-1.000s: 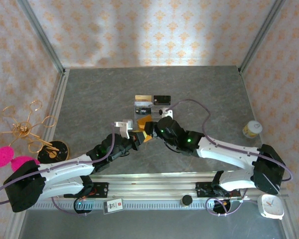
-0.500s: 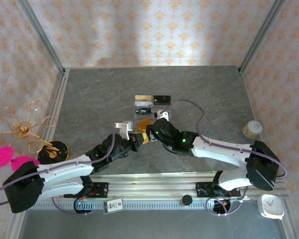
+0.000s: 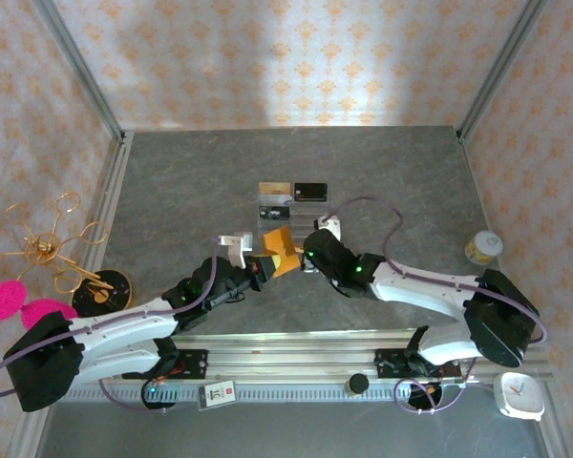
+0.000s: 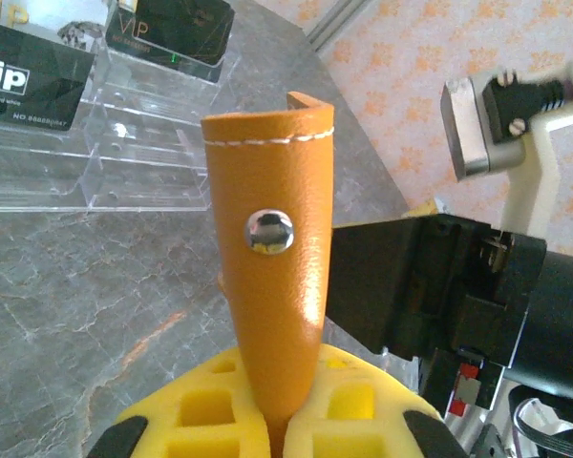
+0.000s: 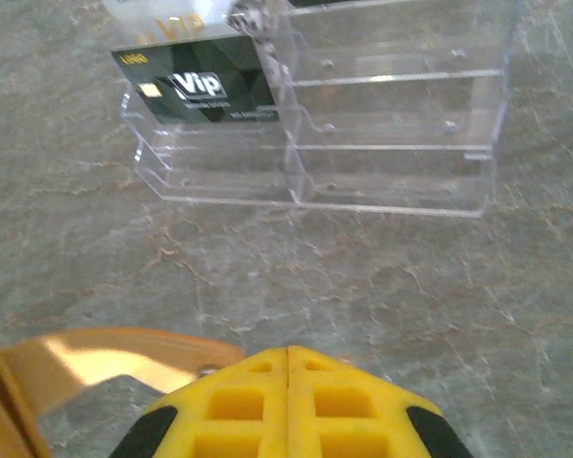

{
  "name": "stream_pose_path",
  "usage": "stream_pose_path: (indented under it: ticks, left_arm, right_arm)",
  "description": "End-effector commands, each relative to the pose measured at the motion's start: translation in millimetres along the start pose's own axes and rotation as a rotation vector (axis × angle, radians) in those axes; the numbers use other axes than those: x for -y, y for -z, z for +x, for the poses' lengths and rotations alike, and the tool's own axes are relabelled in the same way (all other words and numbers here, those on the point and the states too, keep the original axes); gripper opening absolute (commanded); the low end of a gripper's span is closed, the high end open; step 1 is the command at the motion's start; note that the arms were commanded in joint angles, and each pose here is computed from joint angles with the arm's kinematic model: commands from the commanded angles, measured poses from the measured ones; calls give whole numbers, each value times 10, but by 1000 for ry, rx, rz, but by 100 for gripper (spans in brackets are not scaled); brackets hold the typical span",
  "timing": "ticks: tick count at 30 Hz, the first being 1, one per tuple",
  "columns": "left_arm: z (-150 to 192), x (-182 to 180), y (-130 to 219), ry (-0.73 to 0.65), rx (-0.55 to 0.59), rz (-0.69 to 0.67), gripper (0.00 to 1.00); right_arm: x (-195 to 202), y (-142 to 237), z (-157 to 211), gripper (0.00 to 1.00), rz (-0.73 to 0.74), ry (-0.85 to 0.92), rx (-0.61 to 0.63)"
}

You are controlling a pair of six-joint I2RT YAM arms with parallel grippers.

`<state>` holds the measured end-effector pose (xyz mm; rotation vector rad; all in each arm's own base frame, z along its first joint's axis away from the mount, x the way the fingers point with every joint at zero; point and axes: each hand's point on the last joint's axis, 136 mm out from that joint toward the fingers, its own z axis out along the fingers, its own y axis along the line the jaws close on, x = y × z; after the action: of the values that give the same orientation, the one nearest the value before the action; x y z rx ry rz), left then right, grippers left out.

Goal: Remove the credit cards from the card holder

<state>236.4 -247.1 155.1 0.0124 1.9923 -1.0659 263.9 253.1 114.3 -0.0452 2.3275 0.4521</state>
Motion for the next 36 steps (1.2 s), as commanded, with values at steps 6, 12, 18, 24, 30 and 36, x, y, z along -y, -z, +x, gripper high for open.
stream_pose_path:
  ticks: [6,12,18,24,30,36]
  left_arm:
    - [299,8,-149,100,-96,113,0]
    - [223,153,-76,64,-76,180,0]
    - [195,228,-28,60,-68,226,0]
    - [153,256,-4,65,-51,234,0]
    - [137,276,20,66,-44,244,0]
    - [157,297,4,67,-58,255,0]
  right_arm:
    - [185,12,262,0,-34,-38,-43]
    - [56,381,69,59,-259,-69,71]
    - [-206,565,53,71,-453,-41,51]
    - [-231,496,35,56,-436,-47,35]
    - [-134,404,82,38,-375,-56,18]
    - [-225,384,68,32,-412,-53,13]
